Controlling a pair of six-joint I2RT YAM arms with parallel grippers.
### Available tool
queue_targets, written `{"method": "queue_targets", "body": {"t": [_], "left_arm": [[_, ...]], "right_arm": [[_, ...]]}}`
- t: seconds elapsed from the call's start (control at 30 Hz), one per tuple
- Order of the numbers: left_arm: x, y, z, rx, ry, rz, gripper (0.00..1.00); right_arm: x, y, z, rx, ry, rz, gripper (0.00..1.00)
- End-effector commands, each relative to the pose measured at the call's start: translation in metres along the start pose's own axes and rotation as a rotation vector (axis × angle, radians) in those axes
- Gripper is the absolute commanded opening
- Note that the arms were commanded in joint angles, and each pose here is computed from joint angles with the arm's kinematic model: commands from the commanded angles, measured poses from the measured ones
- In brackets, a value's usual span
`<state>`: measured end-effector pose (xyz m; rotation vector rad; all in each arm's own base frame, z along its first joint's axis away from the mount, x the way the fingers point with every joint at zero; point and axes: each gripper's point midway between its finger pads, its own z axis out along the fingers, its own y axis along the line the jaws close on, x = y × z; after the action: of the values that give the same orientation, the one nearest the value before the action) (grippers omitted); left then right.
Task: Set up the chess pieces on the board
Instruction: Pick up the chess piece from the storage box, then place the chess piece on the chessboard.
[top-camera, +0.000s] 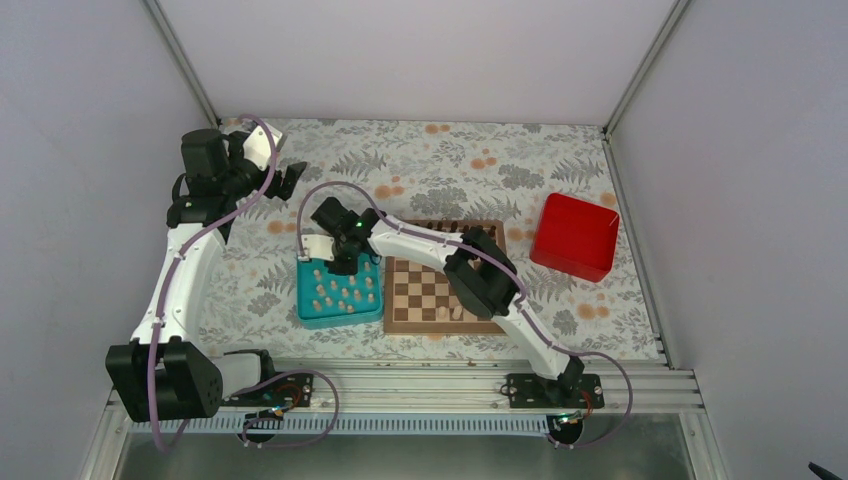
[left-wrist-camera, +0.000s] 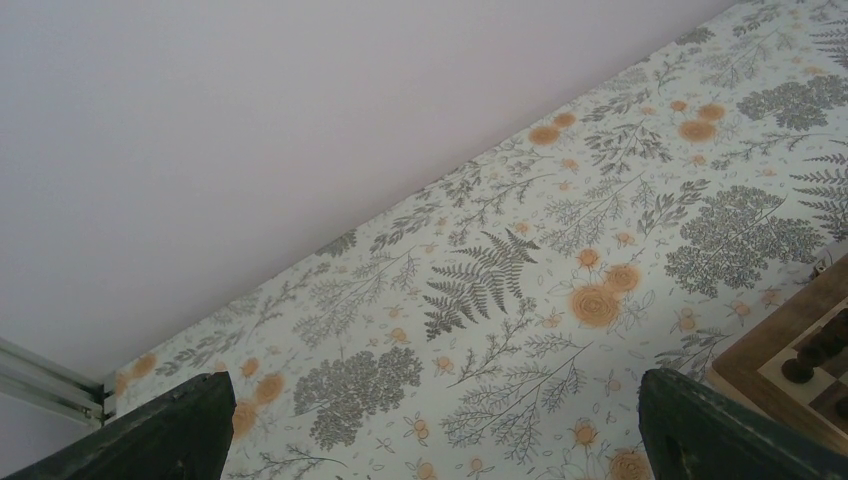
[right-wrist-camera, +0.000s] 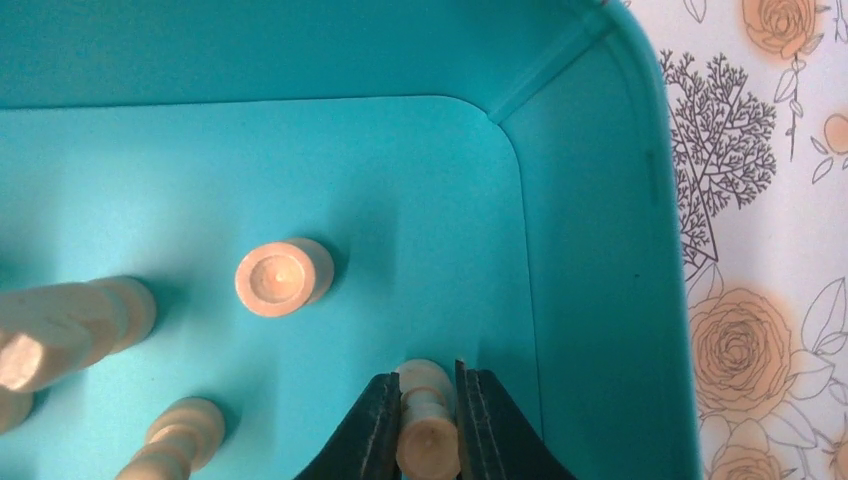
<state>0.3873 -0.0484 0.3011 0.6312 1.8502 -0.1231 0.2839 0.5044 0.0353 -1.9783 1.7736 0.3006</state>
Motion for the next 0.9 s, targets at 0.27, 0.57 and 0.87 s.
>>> {"method": "queue_targets", "body": {"t": [0.27, 0.57, 0.87], "left_arm": [[-0.008, 0.001, -0.007, -0.009, -0.023, -0.001, 1.00], [-0.009, 0.006, -0.010, -0.042, -0.023, 0.006, 1.00], [-0.001, 0.007, -0.002, -0.038, -0.007, 0.000, 1.00]], "right_arm": [[-0.025, -0.002, -0.105, 0.054, -0.127, 0.020, 0.04], [0.035, 0.049, -0.164, 0.002, -0.088, 0.065, 0.04], [0.082, 0.108, -0.169, -0.108, -0.062, 0.079, 0.05]]}}
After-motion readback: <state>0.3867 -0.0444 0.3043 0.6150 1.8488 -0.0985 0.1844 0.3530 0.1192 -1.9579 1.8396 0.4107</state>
